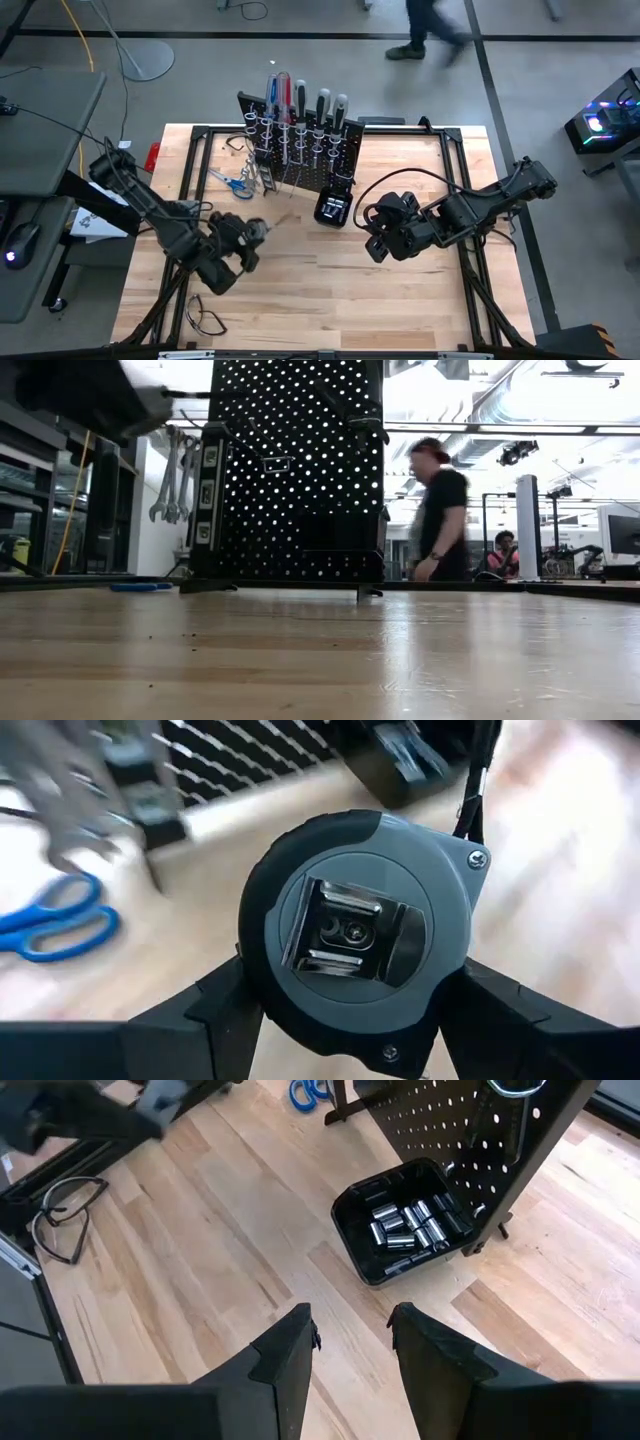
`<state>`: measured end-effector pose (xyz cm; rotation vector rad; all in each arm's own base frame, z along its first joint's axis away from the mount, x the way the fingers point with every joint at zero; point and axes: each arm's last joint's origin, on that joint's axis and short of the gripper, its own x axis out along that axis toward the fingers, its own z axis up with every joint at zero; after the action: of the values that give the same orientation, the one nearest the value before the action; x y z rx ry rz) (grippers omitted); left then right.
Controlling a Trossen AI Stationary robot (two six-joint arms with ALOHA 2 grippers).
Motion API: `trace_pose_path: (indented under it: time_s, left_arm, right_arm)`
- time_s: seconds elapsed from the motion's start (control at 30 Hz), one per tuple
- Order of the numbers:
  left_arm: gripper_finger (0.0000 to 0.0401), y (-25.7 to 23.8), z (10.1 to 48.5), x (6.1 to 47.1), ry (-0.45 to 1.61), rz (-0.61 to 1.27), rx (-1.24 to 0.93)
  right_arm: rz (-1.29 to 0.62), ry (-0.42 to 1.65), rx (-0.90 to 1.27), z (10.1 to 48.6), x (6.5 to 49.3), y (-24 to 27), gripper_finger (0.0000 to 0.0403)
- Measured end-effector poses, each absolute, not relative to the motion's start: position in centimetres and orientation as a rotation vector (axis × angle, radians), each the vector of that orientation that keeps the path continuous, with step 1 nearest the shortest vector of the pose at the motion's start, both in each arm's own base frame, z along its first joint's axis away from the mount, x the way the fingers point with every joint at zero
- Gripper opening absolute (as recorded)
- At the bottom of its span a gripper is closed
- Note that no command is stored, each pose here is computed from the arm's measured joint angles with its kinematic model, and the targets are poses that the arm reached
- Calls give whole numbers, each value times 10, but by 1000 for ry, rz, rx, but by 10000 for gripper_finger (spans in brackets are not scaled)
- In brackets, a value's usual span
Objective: Hang tools onto peg board
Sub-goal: Hang the gray tape measure on the pegboard
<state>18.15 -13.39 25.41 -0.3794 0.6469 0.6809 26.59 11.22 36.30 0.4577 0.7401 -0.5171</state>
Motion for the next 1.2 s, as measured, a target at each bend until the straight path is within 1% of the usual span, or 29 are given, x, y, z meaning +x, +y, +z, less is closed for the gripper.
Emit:
trace_pose_path:
  time_s: [0.1,0.37,0.47,0.73,0.97,1.1,1.2]
  left_arm:
    - [234,-129,252,185,578,755,-372]
    - [234,-117,257,192,400,845,-383]
    - [234,-116,257,195,393,848,-403]
    - [233,-114,253,198,479,858,-481]
    - [233,-127,233,205,534,882,-511]
    - [233,-130,227,208,489,920,-565]
    - [233,-138,230,207,421,876,-612]
  right_arm:
    - [-519,738,457,363,266,112,133]
    - [-529,732,477,363,266,112,133]
    - [-532,729,484,363,266,112,133]
    - [-541,720,487,363,266,112,133]
    - [-554,706,480,364,266,111,133]
    - [-559,703,487,364,266,111,133]
    - [-561,702,490,364,266,111,133]
